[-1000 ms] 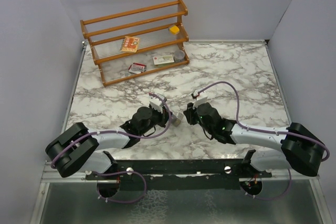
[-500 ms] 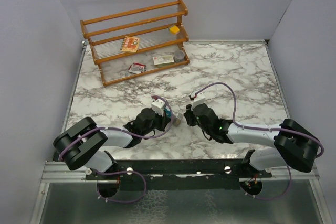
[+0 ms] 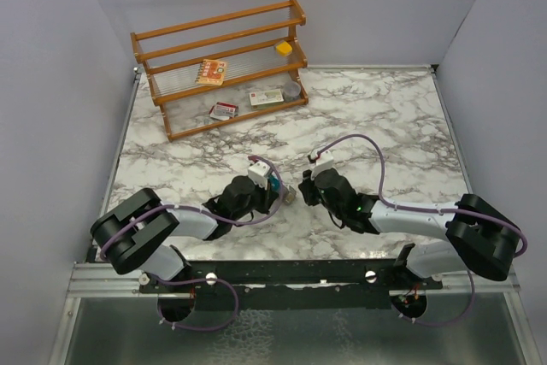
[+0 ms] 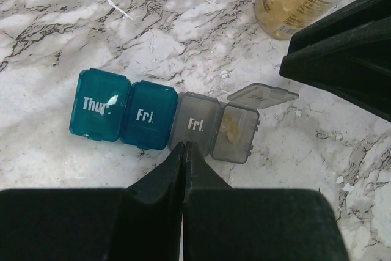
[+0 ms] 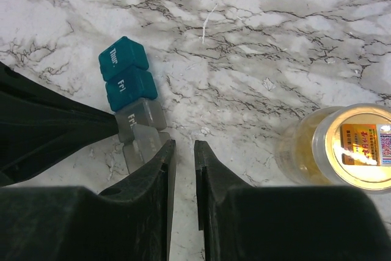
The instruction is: Sort the pills into containers
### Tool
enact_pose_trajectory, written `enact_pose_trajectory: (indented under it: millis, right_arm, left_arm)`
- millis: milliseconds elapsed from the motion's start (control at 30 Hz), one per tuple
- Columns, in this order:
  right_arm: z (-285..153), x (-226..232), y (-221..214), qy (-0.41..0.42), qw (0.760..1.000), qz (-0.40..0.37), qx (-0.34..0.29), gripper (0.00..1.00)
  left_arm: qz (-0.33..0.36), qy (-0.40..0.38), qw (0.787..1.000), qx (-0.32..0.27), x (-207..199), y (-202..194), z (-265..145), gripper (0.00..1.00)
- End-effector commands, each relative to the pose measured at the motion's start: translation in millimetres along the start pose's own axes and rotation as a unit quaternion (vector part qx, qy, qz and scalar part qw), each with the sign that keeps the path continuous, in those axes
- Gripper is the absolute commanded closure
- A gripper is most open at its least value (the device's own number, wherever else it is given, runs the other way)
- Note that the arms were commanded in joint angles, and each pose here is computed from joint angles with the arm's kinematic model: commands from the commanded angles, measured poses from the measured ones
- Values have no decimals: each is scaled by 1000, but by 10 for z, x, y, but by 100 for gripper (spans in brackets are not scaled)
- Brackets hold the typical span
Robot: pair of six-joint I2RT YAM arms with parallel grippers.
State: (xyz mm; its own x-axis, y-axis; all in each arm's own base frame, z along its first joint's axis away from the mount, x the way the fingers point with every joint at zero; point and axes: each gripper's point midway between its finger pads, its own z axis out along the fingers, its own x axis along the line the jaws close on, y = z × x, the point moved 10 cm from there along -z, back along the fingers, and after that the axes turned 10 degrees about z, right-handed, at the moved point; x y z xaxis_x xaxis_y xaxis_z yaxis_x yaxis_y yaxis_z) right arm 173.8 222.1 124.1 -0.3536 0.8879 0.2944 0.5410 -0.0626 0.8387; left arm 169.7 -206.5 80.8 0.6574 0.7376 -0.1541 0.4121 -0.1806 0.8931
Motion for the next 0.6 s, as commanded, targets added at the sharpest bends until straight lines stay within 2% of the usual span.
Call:
enact_pose_trajectory:
  millis: [0,300,567]
  right_arm:
    - [38,90,84,21,1000,15,-13,82]
    - [74,92,77,16,1000,8,-10,82]
    - [95,107,86,17,1000,6,-10,83]
  left_arm:
    - [-5,-1,1000,-10,-18,90,56,100]
    - [0,-13,999,-43,-45,223,-11,100]
    - [5,-22,999,-43,-60,243,44,100]
